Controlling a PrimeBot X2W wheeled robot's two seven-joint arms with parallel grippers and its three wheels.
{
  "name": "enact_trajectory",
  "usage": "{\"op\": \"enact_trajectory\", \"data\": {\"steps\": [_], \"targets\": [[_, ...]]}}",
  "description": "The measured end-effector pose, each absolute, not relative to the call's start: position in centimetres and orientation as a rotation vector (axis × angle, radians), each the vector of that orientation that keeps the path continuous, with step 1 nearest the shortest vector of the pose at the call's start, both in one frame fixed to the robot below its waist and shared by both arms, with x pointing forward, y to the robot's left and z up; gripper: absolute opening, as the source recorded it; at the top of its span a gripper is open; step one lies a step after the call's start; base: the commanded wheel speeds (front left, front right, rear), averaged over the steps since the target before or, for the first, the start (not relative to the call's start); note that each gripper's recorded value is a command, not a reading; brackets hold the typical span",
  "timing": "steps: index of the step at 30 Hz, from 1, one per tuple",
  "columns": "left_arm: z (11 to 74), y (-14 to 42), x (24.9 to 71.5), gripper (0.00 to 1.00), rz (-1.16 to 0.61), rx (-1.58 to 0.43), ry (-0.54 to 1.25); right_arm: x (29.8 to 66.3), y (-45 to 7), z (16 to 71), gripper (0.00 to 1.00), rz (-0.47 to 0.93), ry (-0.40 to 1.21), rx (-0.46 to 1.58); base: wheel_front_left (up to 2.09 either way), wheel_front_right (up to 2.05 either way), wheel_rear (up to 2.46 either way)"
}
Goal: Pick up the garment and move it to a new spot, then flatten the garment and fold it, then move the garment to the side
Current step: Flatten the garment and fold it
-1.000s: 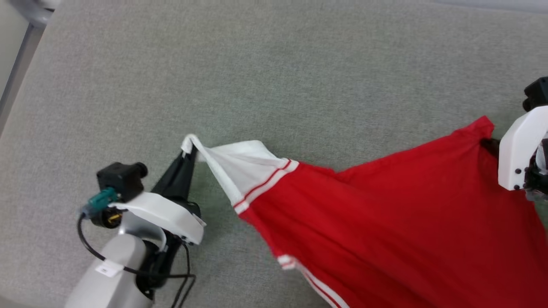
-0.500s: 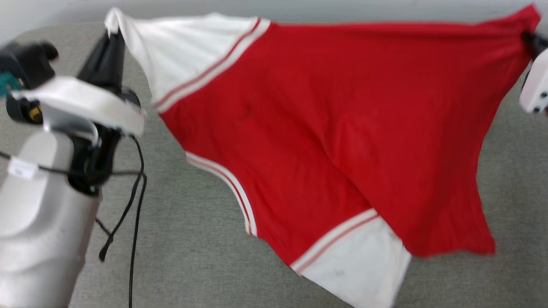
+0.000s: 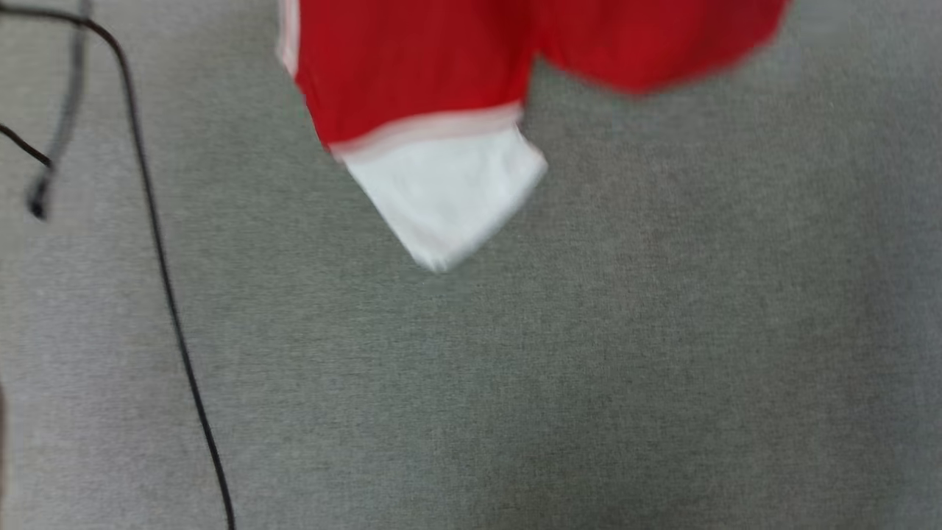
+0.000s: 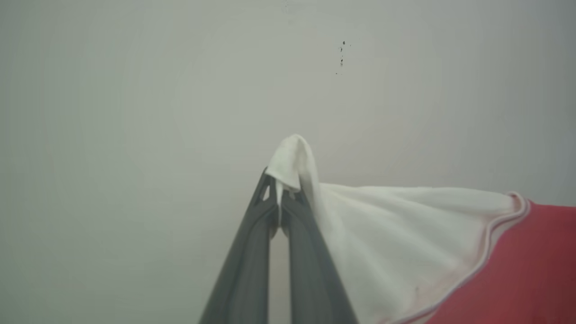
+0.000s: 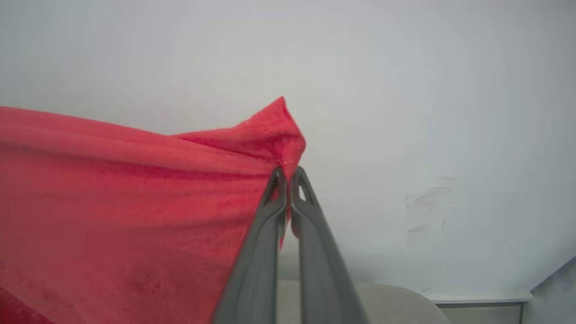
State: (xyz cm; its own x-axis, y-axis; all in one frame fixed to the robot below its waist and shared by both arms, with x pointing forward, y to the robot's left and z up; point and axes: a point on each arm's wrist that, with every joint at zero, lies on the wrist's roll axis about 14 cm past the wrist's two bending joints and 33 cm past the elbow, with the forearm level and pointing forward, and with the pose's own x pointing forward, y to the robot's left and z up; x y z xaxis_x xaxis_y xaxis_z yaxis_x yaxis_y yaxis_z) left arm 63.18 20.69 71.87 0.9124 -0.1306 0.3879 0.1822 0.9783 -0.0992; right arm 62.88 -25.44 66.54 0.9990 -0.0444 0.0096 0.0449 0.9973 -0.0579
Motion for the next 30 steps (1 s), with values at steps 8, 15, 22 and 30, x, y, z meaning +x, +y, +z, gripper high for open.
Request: {"op": "enact_trajectory", "data": {"steps": [8,15,22,30], "targets": [[75.2,22.1,66.6,0.0,-0.137,-0.094,-0.458,65.4,-25.4,69.5,0.0,-0.046,-0.127,-0.068,0.0,0.0,0.0],[70.7,22.4,69.5,0.0,-0.127,-0.124,-0.366,68.2,-24.7,64.8,0.0,-0.028,-0.058,-0.05,0.0,0.0,0.0],[63.6,23.0,70.8,0.0,-0.117,-0.168,-0.217,69.7,-23.5,58.6,0.0,0.005,0.057,-0.025,0.0,0.0,0.0],[56.2,23.7,67.4,0.0,-0.098,-0.222,-0.038,66.2,-23.3,52.1,0.0,0.031,0.189,-0.025,0.0,0.0,0.0]]}}
